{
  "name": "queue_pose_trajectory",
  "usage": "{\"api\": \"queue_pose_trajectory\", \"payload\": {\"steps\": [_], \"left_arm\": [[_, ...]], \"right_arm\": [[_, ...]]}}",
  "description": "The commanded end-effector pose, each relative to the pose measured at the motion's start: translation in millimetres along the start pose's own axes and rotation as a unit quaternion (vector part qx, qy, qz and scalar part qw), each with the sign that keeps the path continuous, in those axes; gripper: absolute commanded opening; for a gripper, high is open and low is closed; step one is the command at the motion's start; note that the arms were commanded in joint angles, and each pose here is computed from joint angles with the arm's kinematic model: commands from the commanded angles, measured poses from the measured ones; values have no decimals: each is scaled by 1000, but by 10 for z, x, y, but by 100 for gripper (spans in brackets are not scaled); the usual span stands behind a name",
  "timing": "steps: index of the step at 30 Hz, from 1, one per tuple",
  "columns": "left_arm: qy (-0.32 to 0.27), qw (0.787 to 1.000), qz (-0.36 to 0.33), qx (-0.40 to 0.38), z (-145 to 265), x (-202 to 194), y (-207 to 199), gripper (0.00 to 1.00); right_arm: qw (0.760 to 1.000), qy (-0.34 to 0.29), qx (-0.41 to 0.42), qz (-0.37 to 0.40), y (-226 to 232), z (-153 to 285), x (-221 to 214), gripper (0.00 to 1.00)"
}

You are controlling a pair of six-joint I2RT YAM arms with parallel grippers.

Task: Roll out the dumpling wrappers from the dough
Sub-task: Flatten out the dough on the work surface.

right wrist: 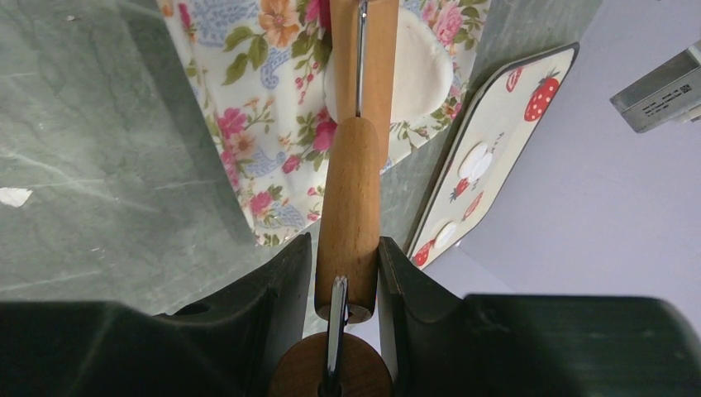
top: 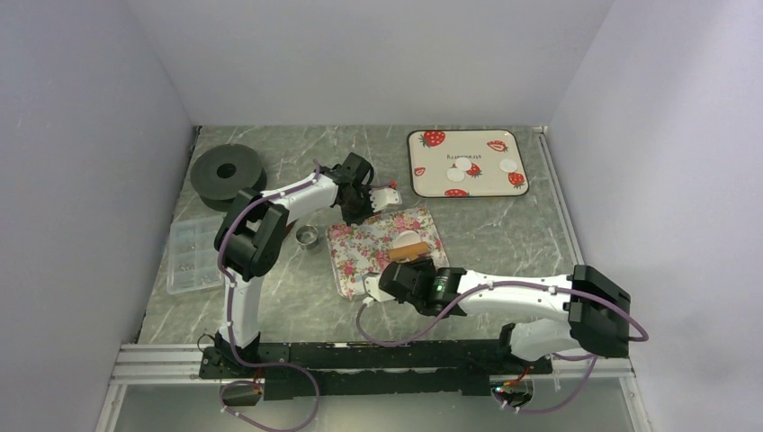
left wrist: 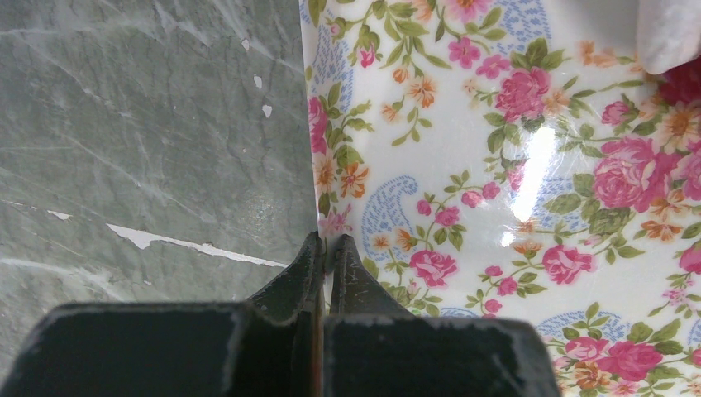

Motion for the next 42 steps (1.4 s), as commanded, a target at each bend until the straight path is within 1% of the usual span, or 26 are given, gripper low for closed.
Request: {"api": "queue_pose_trajectory", "payload": {"steps": [1, 3, 6, 10, 13, 15, 19, 22, 24, 27, 30, 33, 36, 39, 42], "left_arm": [[103, 989, 13, -107, -348, -519, -527, 0], [103, 989, 14, -108, -348, -525, -530, 0], [103, 989, 14, -108, -349, -527, -531, 0], [103, 989, 13, -107, -350, -526, -528, 0], [102, 989, 14, -109, -360, -522, -528, 0], [100, 989, 14, -111, -368, -530, -538, 0], [102, 988, 16, -116, -383, -535, -559, 0], [102, 988, 15, -113, -380, -537, -555, 0], [102, 988, 16, -116, -381, -536, -562, 0], [106, 988, 15, -114, -386, -550, -557, 0], [105, 988, 15, -114, -387, -548, -553, 0], [106, 988, 16, -115, -393, -548, -556, 0], [107, 987, 16, -116, -403, -559, -561, 0], [108, 987, 15, -114, -389, -556, -557, 0], [107, 988, 15, -113, -381, -549, -551, 0]], "right_arm": [[991, 38, 126, 30, 345, -196, -204, 0], [992, 37, 117, 31, 248, -288, -171, 0], [991, 44, 123, 36, 240, -356, -159, 0], [988, 54, 138, 37, 380, -227, -217, 0], [987, 41, 152, 27, 502, -83, -254, 0], [987, 39, 157, 26, 552, -62, -278, 0], [988, 36, 142, 49, 499, -198, -225, 0], [990, 29, 133, 34, 318, -358, -157, 0], [990, 37, 129, 42, 288, -392, -167, 0], [987, 48, 144, 44, 427, -305, -207, 0], [985, 37, 165, 45, 682, -121, -199, 0], [984, 40, 170, 38, 775, -26, -255, 0], [986, 32, 152, 54, 706, -116, -267, 0], [989, 31, 141, 29, 482, -310, -244, 0], [990, 37, 129, 42, 356, -389, -230, 0]]}}
Point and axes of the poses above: each gripper's point midway between its finger pads, its own z axis back along the fingers, its own y axis along the line the jaws close on, x = y × z, the point moved 6 cm from there along z, back along the fingers, and after that the axes turned 4 degrees about -z, right-handed, at the moved point
